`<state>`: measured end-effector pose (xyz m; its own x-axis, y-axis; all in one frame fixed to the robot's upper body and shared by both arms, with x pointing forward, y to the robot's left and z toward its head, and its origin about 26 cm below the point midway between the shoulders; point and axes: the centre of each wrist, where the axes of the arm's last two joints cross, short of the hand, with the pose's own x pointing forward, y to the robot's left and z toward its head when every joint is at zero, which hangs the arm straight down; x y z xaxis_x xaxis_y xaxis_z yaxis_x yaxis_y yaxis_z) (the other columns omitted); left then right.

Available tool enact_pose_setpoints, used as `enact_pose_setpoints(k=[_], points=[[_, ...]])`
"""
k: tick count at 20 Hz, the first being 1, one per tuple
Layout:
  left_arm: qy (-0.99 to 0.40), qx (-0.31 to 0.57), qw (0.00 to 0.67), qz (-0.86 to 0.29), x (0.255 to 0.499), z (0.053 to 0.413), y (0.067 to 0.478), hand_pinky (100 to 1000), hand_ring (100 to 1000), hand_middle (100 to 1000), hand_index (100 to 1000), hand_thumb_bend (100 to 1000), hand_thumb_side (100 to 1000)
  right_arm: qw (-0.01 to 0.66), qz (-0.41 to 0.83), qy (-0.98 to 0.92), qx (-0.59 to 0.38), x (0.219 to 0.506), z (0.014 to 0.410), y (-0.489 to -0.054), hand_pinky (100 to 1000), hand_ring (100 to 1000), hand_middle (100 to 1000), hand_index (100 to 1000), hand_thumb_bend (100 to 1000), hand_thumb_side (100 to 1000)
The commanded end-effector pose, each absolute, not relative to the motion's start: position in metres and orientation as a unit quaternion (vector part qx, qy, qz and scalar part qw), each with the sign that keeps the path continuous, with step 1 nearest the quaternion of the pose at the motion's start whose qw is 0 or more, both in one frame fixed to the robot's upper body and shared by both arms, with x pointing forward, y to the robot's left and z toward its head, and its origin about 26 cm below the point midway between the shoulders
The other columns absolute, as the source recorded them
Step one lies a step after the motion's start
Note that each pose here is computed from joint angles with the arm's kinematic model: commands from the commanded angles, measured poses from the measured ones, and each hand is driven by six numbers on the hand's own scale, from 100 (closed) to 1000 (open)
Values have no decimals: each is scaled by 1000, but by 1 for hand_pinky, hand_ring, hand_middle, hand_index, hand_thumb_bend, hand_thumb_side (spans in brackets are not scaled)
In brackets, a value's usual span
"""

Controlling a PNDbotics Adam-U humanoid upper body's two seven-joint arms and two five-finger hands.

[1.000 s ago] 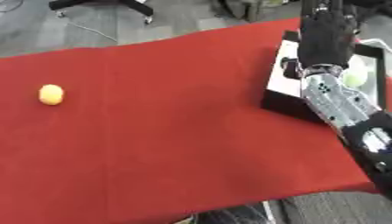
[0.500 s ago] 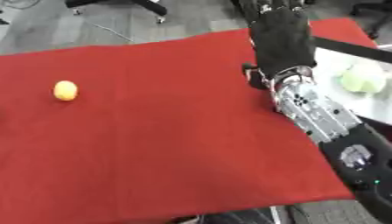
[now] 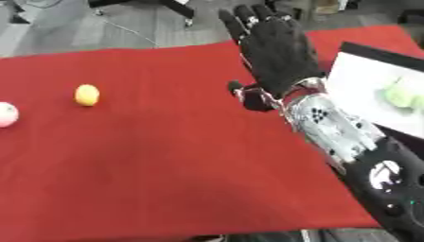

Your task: Pick up the objects with one hand, pass them to the other hand, and then place them into the box on the other side of the table.

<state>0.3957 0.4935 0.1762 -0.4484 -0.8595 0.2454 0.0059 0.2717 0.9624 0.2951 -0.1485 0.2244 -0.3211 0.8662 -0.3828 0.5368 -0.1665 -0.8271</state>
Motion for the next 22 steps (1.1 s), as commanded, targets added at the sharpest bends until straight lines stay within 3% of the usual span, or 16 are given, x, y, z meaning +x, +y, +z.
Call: enact_pose_setpoints(k=[1,7,11,22], points=[[-603,378,399,-578,399,183,507,698,608,614,797,492,186,139,508,-645,-554,291,235,-145,558,835,822,947,492,289],[-522,468,395,-593,409,146,505,685,606,599,780,592,211,140,501,-659,-544,291,237,-142,503,830,811,947,466,295],[-487,508,397,-588,403,124,514,677,596,587,768,589,225,145,496,-665,-539,291,236,-141,471,826,805,947,445,305],[-501,589,425,-470,383,94,532,669,553,544,751,404,144,154,480,-682,-530,289,235,-136,431,819,794,948,372,330]])
